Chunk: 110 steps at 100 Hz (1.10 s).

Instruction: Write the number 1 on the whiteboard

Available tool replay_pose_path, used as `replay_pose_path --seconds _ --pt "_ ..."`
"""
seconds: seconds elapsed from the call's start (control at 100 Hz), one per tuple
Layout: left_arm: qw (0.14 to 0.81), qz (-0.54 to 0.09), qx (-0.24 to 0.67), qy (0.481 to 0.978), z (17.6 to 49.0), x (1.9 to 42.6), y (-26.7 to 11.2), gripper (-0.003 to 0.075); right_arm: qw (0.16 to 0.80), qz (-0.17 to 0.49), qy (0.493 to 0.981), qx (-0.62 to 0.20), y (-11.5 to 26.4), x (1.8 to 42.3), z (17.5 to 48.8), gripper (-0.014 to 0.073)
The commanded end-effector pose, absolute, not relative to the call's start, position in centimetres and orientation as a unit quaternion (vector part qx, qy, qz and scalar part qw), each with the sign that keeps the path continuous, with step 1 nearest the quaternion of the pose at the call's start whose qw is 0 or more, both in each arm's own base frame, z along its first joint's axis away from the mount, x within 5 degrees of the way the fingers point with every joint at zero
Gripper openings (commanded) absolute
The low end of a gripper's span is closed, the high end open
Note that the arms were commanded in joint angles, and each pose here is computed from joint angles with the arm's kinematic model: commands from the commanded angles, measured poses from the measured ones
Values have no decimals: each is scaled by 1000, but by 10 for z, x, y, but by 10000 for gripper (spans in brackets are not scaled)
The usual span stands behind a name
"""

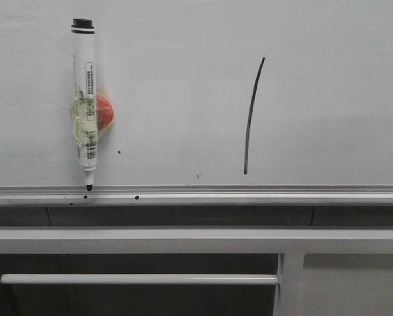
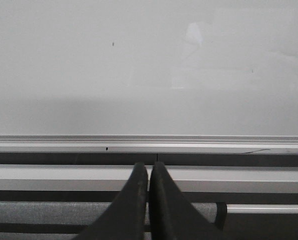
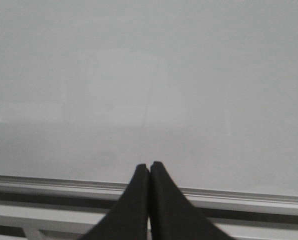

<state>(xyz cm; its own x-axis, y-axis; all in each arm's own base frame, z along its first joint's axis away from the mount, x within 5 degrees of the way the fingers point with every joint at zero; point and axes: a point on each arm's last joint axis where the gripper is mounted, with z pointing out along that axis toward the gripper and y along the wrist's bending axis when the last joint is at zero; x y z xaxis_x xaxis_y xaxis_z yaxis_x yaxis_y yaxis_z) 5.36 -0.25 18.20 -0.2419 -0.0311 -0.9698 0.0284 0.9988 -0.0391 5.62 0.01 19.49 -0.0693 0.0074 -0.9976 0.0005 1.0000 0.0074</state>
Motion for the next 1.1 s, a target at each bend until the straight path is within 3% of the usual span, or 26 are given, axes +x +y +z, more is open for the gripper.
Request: replay_pose_path --seconds 0.0,0.19,0.41,0.79,1.09 --pt "650 -25 -4 760 187 54 -2 -20 702 -9 712 19 -2 56 193 -64" --pt "650 -25 -4 760 187 54 -2 -20 686 -48 723 66 -9 55 189 -64" --pt "650 -25 -4 760 187 54 -2 -20 671 -45 733 101 -11 55 186 -64" --pt "650 -25 -4 760 187 54 -2 -20 612 -51 783 96 -11 52 172 -64" --pt "650 -25 -4 760 187 54 -2 -20 604 -83 791 54 -11 52 171 -64"
